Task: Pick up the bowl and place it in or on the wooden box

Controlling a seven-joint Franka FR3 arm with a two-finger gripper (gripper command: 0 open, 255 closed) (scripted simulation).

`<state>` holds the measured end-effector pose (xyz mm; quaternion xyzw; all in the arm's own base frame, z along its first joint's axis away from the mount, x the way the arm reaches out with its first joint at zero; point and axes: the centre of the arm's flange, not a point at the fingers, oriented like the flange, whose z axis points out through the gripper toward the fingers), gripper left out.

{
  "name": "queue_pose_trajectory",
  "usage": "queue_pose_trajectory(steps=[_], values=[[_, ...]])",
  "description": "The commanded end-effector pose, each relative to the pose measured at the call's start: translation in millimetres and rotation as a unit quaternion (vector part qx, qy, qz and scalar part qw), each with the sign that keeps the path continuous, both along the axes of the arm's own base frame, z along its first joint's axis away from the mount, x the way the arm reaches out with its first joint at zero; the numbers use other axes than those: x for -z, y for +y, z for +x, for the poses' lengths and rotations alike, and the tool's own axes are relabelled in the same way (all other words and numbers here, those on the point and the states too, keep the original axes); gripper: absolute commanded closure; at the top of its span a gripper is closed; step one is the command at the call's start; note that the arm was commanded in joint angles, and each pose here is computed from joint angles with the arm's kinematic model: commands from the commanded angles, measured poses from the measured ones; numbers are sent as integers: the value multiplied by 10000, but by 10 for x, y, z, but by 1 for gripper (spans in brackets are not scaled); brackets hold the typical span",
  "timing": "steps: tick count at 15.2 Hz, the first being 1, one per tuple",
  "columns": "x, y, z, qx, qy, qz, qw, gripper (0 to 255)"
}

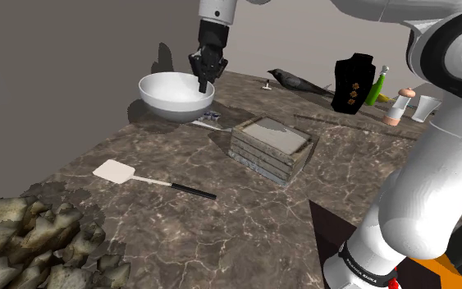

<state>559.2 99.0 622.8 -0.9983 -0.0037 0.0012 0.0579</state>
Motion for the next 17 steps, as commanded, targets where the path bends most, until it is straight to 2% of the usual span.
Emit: queue_pose_trajectory(steps=[1, 10, 17], values=[[-110, 14, -9, -1, -1, 1, 10000, 255], [-551, 14, -9, -1, -1, 1, 10000, 255], [-643, -608, -686, -1, -1, 1, 10000, 255]])
